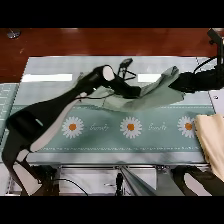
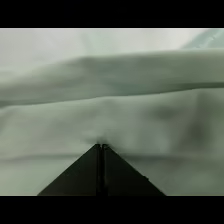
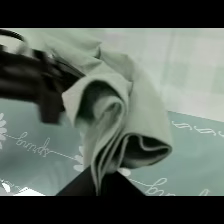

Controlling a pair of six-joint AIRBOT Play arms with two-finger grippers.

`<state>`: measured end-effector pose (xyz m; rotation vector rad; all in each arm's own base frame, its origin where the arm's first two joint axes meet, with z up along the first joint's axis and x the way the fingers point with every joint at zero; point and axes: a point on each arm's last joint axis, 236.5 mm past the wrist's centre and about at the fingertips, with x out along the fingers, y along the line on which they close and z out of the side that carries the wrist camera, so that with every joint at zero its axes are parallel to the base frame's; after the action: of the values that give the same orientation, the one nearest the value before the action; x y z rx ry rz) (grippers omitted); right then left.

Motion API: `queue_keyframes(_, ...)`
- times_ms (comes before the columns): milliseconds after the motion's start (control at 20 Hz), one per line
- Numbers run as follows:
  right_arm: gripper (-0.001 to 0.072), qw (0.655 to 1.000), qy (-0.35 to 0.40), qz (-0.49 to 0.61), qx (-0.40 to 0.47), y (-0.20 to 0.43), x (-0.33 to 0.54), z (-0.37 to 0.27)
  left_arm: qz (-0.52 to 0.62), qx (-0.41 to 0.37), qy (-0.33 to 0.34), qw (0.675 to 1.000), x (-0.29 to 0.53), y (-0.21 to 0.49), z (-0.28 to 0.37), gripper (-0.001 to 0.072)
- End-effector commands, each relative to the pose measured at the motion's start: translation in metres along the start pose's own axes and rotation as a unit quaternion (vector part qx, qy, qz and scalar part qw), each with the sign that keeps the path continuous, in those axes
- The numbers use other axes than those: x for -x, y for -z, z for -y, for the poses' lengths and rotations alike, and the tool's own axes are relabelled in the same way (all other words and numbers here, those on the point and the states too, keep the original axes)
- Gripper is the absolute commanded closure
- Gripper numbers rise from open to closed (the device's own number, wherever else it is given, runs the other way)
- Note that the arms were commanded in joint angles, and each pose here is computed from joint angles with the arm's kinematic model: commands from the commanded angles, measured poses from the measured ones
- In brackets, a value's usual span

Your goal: Fold the shirts.

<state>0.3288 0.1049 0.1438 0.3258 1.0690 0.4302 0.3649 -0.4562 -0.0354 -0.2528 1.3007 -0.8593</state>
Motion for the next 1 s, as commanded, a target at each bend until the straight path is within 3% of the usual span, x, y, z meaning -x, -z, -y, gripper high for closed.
queue_keyframes(0, 0.0695, 1.0, -0.004, 0.015, -0.003, -0.001, 0.003, -0.01, -0.068, 0.022, 0.06, 0.996, -0.052, 0.052, 0.061, 0.0672)
queue_keyframes(150, 0.0695, 1.0, -0.002, 0.013, -0.004, 0.0, 0.003, -0.009, -0.088, 0.003, 0.071, 0.994, -0.062, 0.073, 0.084, 0.0672)
queue_keyframes(350, 0.0695, 1.0, -0.004, 0.007, -0.005, 0.003, 0.003, -0.009, -0.056, 0.009, 0.072, 0.996, -0.009, 0.018, 0.047, 0.0672)
queue_keyframes(650, 0.0695, 0.998, -0.044, 0.028, 0.017, -0.016, -0.016, -0.046, 0.08, 0.074, -0.002, 0.994, 0.189, -0.074, -0.086, 0.0672)
queue_keyframes(800, 0.0695, 0.995, -0.081, 0.022, 0.05, -0.036, -0.052, -0.097, 0.144, 0.088, -0.062, 0.984, 0.309, -0.07, -0.133, 0.0672)
queue_keyframes(950, 0.0695, 0.992, -0.094, 0.003, 0.083, -0.054, -0.106, -0.142, 0.233, 0.061, -0.118, 0.963, 0.414, -0.042, -0.136, 0.0671)
